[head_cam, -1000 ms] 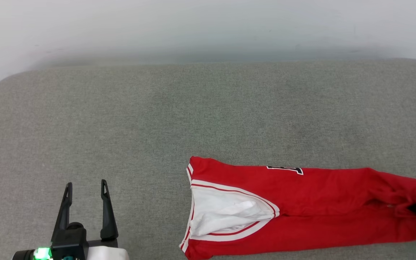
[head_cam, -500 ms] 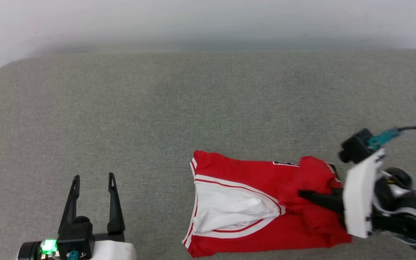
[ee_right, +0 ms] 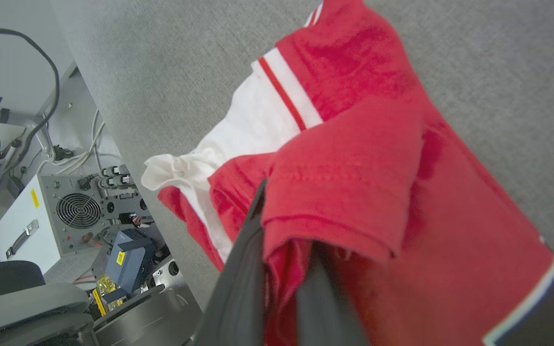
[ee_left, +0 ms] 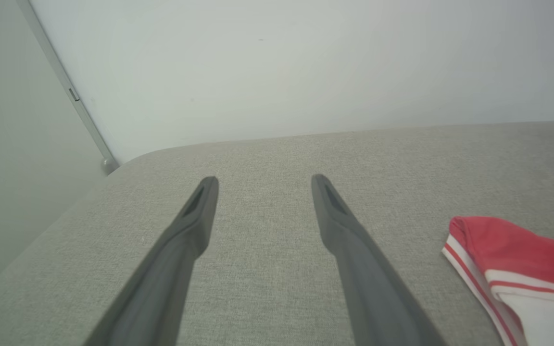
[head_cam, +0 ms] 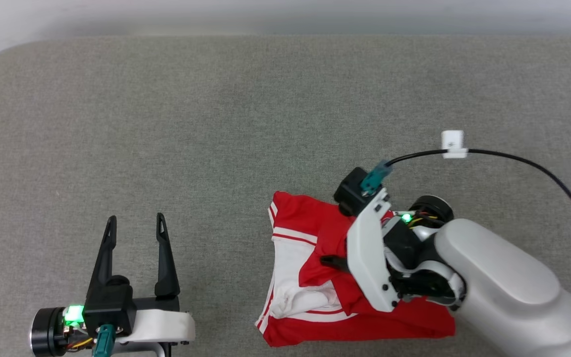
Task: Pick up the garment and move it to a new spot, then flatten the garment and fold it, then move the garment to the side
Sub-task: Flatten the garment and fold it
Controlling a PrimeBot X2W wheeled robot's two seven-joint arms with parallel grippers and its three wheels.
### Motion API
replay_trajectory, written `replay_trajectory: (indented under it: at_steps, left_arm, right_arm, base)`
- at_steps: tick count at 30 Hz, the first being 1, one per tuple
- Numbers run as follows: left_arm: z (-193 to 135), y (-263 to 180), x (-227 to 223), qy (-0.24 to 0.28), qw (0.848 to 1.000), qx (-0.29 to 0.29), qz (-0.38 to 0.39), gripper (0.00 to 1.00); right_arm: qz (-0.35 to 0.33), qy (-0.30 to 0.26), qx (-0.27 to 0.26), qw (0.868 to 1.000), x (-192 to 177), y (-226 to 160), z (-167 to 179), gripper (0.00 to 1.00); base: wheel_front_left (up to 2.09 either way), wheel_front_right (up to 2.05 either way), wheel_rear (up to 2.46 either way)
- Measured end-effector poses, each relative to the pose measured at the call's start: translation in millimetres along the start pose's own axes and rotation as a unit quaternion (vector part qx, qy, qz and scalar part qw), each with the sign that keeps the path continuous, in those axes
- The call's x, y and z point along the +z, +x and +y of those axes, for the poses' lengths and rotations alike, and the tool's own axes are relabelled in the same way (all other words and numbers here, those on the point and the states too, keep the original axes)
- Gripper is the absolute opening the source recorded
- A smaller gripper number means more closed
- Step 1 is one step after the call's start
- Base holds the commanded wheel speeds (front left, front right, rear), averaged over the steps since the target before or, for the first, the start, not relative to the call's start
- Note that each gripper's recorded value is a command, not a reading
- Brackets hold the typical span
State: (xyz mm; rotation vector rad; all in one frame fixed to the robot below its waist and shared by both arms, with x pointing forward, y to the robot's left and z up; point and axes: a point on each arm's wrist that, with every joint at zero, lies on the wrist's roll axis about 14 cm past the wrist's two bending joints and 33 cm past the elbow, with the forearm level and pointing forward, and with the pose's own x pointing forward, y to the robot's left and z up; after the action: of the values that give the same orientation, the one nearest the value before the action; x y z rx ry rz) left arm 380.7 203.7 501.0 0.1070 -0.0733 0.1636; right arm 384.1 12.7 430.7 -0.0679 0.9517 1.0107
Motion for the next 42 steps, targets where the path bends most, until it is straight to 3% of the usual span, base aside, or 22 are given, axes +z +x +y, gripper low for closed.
replay_trajectory:
  at_steps: [10,11,12,19,20,22,23,27,32,36,40,41,42]
  left_arm:
    - [-4,5,-7,-0.005,1.000,0.000,0.010,1.00]
    - [-3,5,-6,-0.007,1.000,0.001,0.009,1.00]
    - [-3,5,-6,-0.008,1.000,0.002,0.008,1.00]
    - [-1,-3,0,-0.010,1.000,0.001,0.002,1.00]
    - [-1,-4,4,-0.010,1.000,0.000,-0.004,1.00]
    - [-1,-5,6,-0.011,1.000,-0.002,-0.006,1.00]
    - [-3,-8,8,-0.012,1.000,-0.006,-0.010,1.00]
    - [-6,-9,17,-0.014,1.000,-0.014,-0.022,1.00]
    - [-10,-11,23,-0.017,0.999,-0.020,-0.031,1.00]
    - [-11,-13,26,-0.019,0.999,-0.025,-0.035,1.00]
    - [-13,-16,26,-0.020,0.999,-0.027,-0.034,1.00]
    - [-12,-17,28,-0.021,0.999,-0.026,-0.037,1.00]
    - [-12,-18,28,-0.023,0.999,-0.026,-0.036,1.00]
  right_arm:
    - [0.055,-0.037,-0.015,0.998,-28,38,-7,0.00]
    - [0.042,-0.044,-0.020,0.998,-25,37,-9,0.28]
    - [0.030,-0.046,-0.022,0.998,-23,35,-10,1.00]
    - [-0.089,-0.084,-0.051,0.991,18,-1,-17,1.00]
    - [-0.149,-0.094,-0.068,0.982,39,-22,-22,1.00]
    - [-0.176,-0.101,-0.079,0.976,48,-33,-26,1.00]
    - [-0.235,-0.113,-0.108,0.959,68,-59,-35,1.00]
    - [-0.353,-0.157,-0.184,0.904,102,-119,-57,1.00]
    - [-0.450,-0.158,-0.270,0.837,97,-171,-84,1.00]
    - [-0.487,-0.134,-0.319,0.802,77,-192,-96,1.00]
    - [-0.502,-0.103,-0.351,0.784,52,-200,-98,1.00]
    - [-0.524,-0.088,-0.363,0.766,44,-208,-87,1.00]
    - [-0.532,-0.082,-0.367,0.759,42,-211,-84,1.00]
  base:
    - [0.00,0.00,0.00]
    - [0.00,0.00,0.00]
    - [0.00,0.00,0.00]
    - [0.00,0.00,0.00]
    - [0.00,0.00,0.00]
    - [0.00,0.00,0.00]
    - [0.00,0.00,0.00]
    - [0.00,0.00,0.00]
    - [0.00,0.00,0.00]
    - [0.00,0.00,0.00]
    - [0.00,0.00,0.00]
    - [0.00,0.00,0.00]
    - [0.00,0.00,0.00]
